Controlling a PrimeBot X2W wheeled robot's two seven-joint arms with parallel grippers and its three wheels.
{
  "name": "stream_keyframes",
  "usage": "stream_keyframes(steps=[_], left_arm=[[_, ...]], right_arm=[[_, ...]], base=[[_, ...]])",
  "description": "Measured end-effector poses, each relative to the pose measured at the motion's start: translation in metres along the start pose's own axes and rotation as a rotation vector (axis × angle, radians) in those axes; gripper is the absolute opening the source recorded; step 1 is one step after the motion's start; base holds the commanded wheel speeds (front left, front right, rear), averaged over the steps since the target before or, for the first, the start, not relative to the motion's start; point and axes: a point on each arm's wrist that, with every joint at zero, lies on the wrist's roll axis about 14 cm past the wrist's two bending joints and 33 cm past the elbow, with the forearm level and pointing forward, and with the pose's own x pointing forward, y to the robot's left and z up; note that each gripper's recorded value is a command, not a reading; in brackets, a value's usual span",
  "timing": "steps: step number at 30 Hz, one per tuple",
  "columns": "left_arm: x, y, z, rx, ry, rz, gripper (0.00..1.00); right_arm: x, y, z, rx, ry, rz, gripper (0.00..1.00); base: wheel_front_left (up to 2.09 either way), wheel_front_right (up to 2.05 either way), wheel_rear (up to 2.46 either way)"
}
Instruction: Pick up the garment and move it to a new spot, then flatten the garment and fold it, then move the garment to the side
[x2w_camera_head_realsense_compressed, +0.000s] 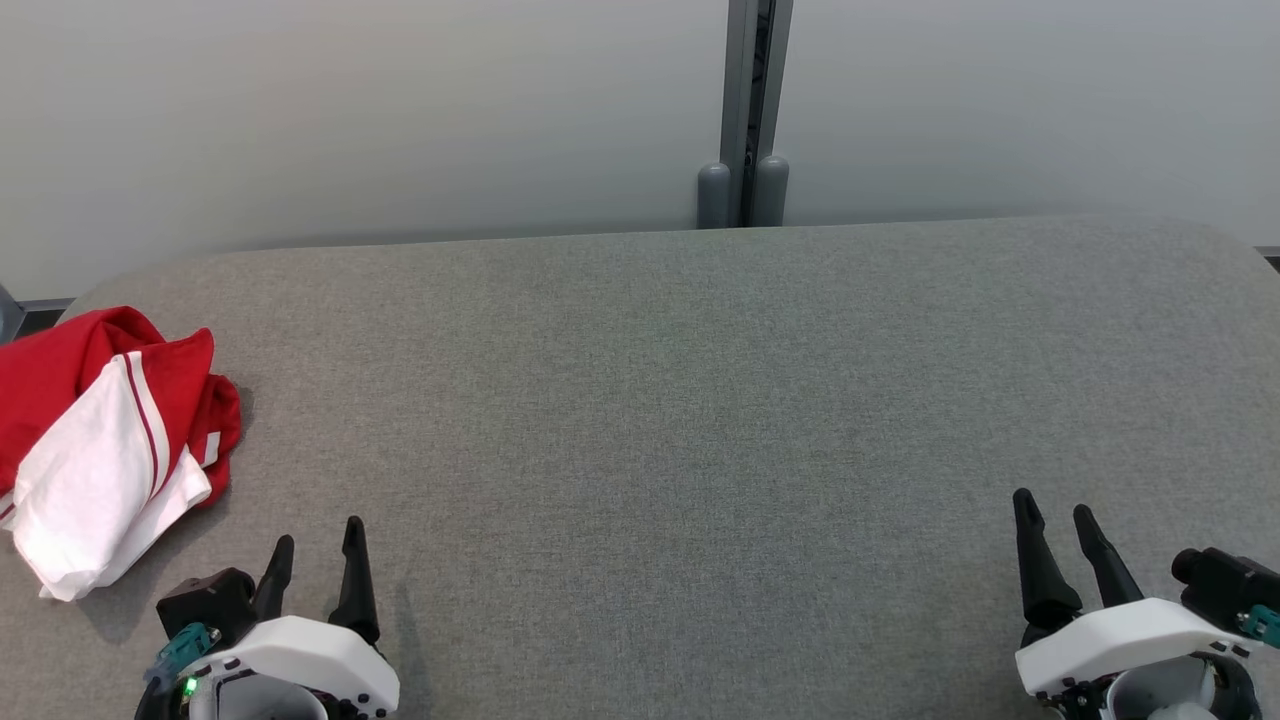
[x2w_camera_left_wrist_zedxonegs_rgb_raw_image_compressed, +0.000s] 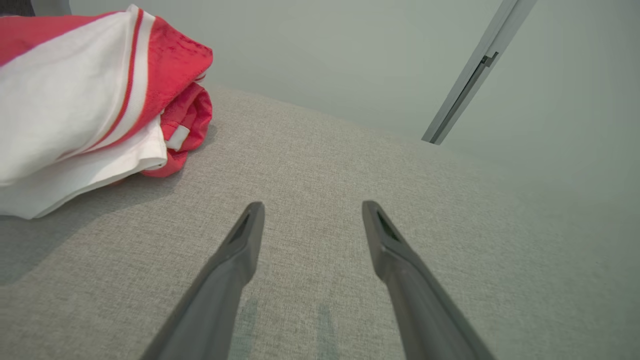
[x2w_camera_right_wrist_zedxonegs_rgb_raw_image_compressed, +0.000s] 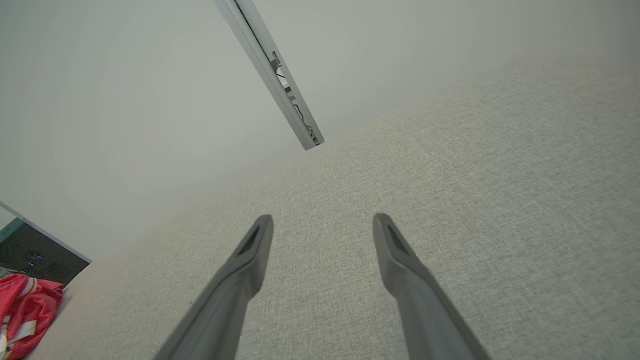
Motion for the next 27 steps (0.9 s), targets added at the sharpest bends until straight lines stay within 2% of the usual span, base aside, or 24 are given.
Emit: stream_keyframes(steps=[27], left_arm=[[-0.0001,-0.0056,0.0047,0.236,-0.057,-0.023,1.0]], right_arm=[[0.0018,0.0004,0.0012,-0.237,-0.018,0.025,1.0]], base=[[0.0,0.0,0.0]])
